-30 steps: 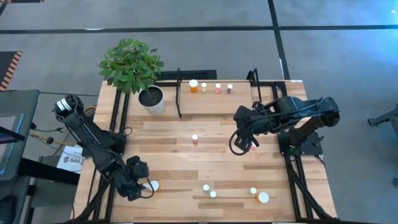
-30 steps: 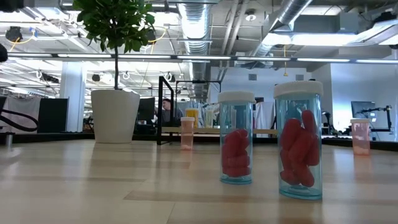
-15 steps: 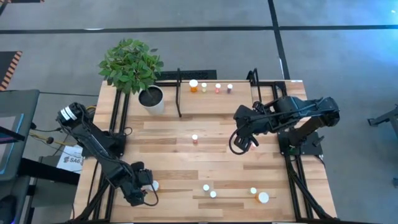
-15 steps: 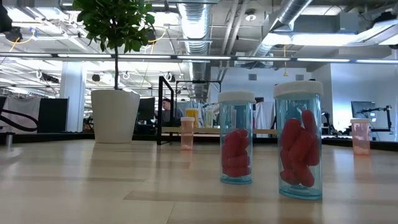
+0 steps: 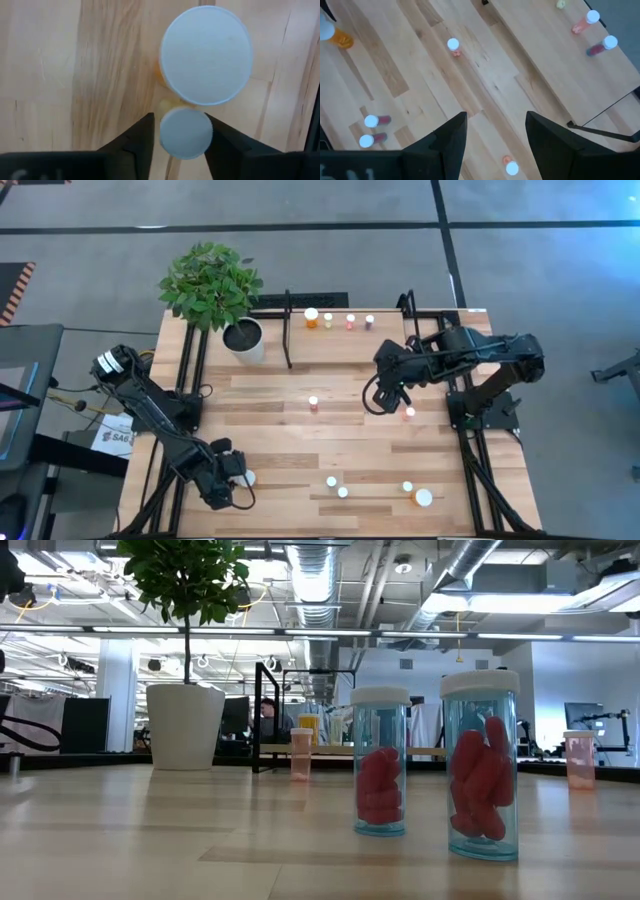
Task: Pick and place medicine bottles onto shelf by color
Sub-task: Put the left yellow pill bottle on the shelf
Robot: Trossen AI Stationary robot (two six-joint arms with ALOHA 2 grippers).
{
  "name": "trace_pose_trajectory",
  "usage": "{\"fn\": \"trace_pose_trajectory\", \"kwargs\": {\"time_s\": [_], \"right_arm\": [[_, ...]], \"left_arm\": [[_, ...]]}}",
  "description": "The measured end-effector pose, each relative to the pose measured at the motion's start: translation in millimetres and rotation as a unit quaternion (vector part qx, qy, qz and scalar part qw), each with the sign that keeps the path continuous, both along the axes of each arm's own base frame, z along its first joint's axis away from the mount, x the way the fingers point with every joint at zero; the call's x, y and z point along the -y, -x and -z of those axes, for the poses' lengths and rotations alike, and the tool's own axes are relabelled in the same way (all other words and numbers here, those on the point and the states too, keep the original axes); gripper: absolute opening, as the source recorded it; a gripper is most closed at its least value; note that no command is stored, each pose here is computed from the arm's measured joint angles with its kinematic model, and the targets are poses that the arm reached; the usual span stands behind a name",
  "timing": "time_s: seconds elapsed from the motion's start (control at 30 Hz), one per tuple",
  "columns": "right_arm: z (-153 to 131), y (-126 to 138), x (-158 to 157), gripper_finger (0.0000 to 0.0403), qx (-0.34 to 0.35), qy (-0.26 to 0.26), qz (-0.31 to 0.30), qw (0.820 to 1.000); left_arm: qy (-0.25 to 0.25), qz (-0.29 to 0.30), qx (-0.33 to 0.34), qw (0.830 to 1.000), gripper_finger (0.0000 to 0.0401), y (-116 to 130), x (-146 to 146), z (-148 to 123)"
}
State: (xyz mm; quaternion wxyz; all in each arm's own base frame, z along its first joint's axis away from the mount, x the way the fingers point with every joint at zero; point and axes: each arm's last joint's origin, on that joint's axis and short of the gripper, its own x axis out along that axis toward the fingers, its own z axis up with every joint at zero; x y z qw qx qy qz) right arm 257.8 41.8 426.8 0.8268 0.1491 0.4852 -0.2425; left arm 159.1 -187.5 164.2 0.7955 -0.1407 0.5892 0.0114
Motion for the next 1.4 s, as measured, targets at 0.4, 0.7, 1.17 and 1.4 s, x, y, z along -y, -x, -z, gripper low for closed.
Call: {"fn": "trace_pose_trajectory", "kwargs": {"time_s": [0.4,0.7,1.17,1.4], "right_arm": [[0,0,3,0.0225,-0.005,0.008,-0.012,1.0],[0,-1,4,0.0225,-0.013,0.021,-0.036,0.999],[-2,-1,33,0.0225,-0.051,0.076,-0.103,0.991],[-4,2,64,0.0225,-0.07,0.097,-0.099,0.988]], "left_arm": [[-0.007,-0.047,-0.025,0.999,0.009,3,-4,-9],[-0.059,-0.052,-0.041,0.996,0.0112,-3,-23,-26],[-0.13,-0.046,-0.037,0.99,0.01,-27,-84,-41],[-0.175,-0.034,-0.016,0.984,0.01,-45,-116,-43]]}}
